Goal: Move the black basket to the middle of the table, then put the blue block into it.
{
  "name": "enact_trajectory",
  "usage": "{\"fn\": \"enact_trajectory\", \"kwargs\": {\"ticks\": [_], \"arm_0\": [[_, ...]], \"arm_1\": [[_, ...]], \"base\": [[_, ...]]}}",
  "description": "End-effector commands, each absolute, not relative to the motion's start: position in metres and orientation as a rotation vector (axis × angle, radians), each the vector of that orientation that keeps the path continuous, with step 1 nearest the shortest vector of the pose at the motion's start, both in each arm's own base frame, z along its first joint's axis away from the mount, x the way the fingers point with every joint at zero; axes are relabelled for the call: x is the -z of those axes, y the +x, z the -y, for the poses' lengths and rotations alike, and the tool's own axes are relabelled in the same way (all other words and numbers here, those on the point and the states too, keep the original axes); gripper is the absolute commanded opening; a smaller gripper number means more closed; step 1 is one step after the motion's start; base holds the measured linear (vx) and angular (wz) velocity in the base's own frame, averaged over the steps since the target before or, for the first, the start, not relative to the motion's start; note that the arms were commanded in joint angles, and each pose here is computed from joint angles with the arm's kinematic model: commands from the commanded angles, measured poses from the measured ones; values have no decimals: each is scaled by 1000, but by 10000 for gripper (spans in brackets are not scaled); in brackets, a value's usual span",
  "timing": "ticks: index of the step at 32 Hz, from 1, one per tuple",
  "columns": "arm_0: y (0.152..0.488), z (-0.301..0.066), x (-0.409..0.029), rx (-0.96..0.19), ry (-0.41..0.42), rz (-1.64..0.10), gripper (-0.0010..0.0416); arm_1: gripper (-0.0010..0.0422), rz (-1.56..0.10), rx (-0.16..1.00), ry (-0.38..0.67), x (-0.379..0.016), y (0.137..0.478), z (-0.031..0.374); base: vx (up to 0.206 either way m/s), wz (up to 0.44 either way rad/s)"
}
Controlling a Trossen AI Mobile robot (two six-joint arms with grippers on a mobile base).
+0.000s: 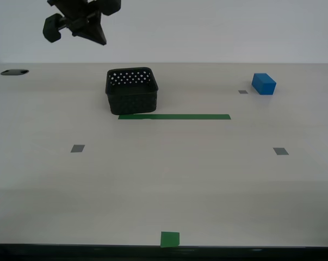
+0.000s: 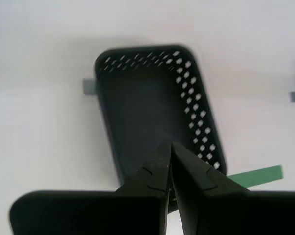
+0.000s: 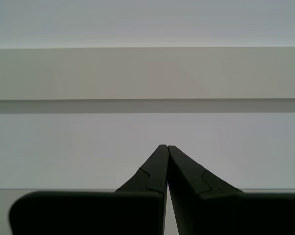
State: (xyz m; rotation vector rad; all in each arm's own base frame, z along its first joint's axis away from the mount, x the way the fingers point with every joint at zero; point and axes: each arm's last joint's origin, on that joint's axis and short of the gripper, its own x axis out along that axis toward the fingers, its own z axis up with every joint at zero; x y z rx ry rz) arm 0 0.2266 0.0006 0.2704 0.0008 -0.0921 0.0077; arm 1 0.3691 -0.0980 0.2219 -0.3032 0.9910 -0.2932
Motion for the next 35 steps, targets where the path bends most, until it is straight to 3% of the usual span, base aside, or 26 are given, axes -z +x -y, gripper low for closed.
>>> {"fn": "enact_trajectory", "kwargs": {"ticks": [1,4,9,10,14,18,29,35], "arm_0": [[227,-1,-271,-8,2,96,1],[227,-1,-271,-8,2,96,0],[227,-1,-271,-8,2,96,1],[227,-1,-271,-8,2,96,1],[227,-1,-271,-8,2,92,1],[227,-1,-271,-8,2,94,1],[227,-1,-271,-8,2,94,0],[227,-1,-271,-8,2,93,1]], "arm_1": [[1,-963,302,-313,-232,372,102],[15,-977,275,-363,-232,372,102],[125,-972,194,-292,-227,371,99],[158,-966,199,-248,-226,370,99],[239,-995,200,-228,-213,375,102],[287,-1079,168,-221,-179,384,108],[290,-1251,90,-245,-106,402,113],[287,-1246,81,-256,-106,412,117]], "base": [[0,0],[0,0],[0,0],[0,0],[0,0],[0,0],[0,0],[0,0]]}}
